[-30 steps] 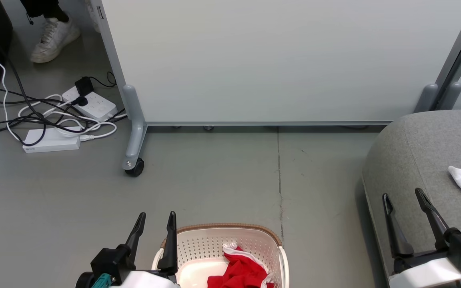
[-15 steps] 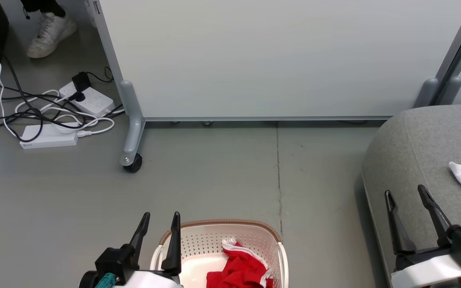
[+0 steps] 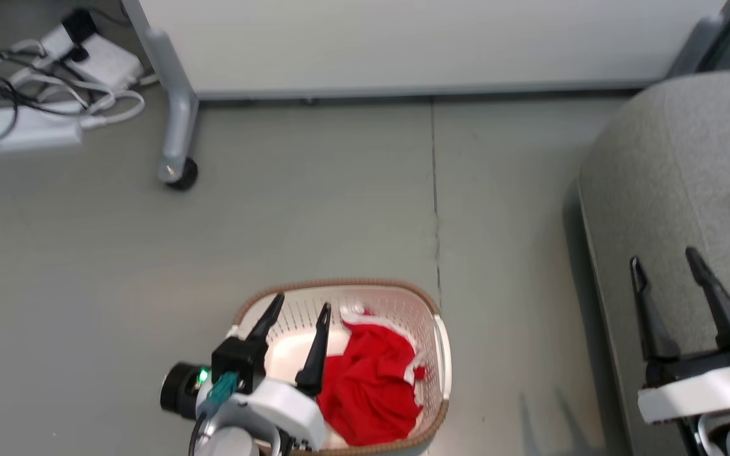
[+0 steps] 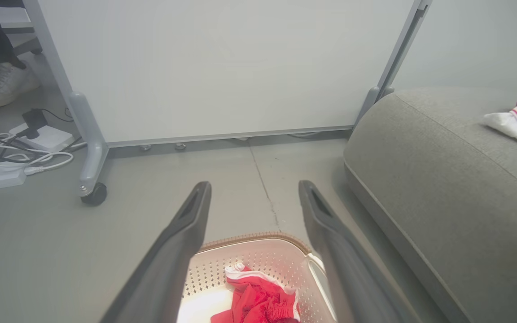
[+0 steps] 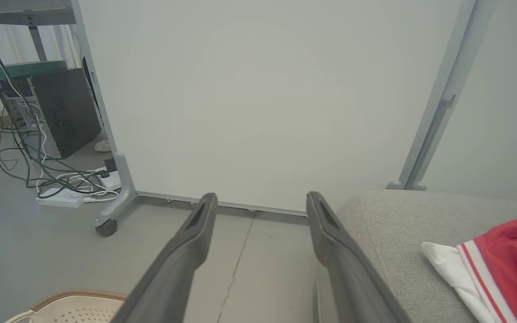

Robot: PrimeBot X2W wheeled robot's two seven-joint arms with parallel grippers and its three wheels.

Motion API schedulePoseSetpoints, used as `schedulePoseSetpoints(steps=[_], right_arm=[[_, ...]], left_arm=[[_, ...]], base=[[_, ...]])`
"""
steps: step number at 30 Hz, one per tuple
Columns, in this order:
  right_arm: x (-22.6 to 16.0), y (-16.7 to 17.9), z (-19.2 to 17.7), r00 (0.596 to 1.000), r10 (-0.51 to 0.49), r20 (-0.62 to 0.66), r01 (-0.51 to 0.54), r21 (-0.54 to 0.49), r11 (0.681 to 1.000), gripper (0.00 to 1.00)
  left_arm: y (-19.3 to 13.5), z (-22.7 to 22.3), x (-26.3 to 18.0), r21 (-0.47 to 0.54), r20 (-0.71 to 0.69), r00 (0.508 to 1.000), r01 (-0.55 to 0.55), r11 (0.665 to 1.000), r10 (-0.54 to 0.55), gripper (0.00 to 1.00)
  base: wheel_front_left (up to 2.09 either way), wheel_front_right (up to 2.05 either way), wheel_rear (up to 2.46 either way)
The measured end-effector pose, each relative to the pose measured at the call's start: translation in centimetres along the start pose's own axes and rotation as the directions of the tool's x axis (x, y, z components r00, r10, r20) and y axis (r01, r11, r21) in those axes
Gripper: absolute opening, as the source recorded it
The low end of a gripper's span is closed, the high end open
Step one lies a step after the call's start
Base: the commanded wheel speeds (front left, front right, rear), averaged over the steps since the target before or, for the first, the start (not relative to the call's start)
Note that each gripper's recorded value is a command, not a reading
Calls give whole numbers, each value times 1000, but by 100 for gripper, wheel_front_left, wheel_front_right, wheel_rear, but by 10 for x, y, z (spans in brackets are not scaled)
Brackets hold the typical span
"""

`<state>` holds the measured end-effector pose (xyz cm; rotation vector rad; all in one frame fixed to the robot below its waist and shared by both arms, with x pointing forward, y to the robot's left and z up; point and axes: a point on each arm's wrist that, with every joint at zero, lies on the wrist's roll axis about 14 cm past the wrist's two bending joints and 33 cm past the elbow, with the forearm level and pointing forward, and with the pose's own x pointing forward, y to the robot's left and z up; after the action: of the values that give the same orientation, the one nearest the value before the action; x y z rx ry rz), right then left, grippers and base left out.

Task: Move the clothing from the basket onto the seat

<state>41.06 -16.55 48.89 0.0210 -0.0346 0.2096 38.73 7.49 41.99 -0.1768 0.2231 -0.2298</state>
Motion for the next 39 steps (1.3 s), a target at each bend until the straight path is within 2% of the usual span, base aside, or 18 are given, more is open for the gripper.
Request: schedulePoseSetpoints(steps=[5,10,14,15,20,24,27,30,35,39], right_arm=[[17,-19,-28,998,-32,-61,32,-1,999,100],[30,-45,-53,989,-112,-96,115,27,993,100],[32,-50,-80,980,-128,-155,134,30,990,100],[32,-50,-80,980,-128,-155,134,30,990,100],[35,-55,-104,968,-155,-198,168,50,984,100],[31,-65,-122,950,-202,-238,219,46,975,100],[27,-69,-136,936,-224,-270,244,45,969,100],[23,-71,-144,924,-241,-296,265,43,963,100],[14,-77,-152,905,-275,-326,306,49,951,100],[8,-79,-157,893,-285,-349,319,42,947,100]], left_arm=[[-11,-46,38,46,-152,982,117,992,-109,100],[-13,-102,68,90,-323,928,226,970,-186,100],[-10,-163,69,105,-504,831,328,939,-234,100],[-10,-163,69,105,-504,831,328,939,-234,100],[-5,-219,71,109,-671,699,422,900,-247,100],[1,-256,73,104,-775,595,452,886,-213,100],[1,-278,72,90,-819,532,486,869,-213,100],[4,-296,73,85,-845,493,507,858,-207,100],[4,-325,67,60,-901,396,522,851,-179,100],[10,-342,70,72,-927,347,532,843,-140,100]], base=[[0,0,0],[0,0,0],[0,0,0],[0,0,0],[0,0,0],[0,0,0],[0,0,0],[0,0,0],[0,0,0],[0,0,0]])
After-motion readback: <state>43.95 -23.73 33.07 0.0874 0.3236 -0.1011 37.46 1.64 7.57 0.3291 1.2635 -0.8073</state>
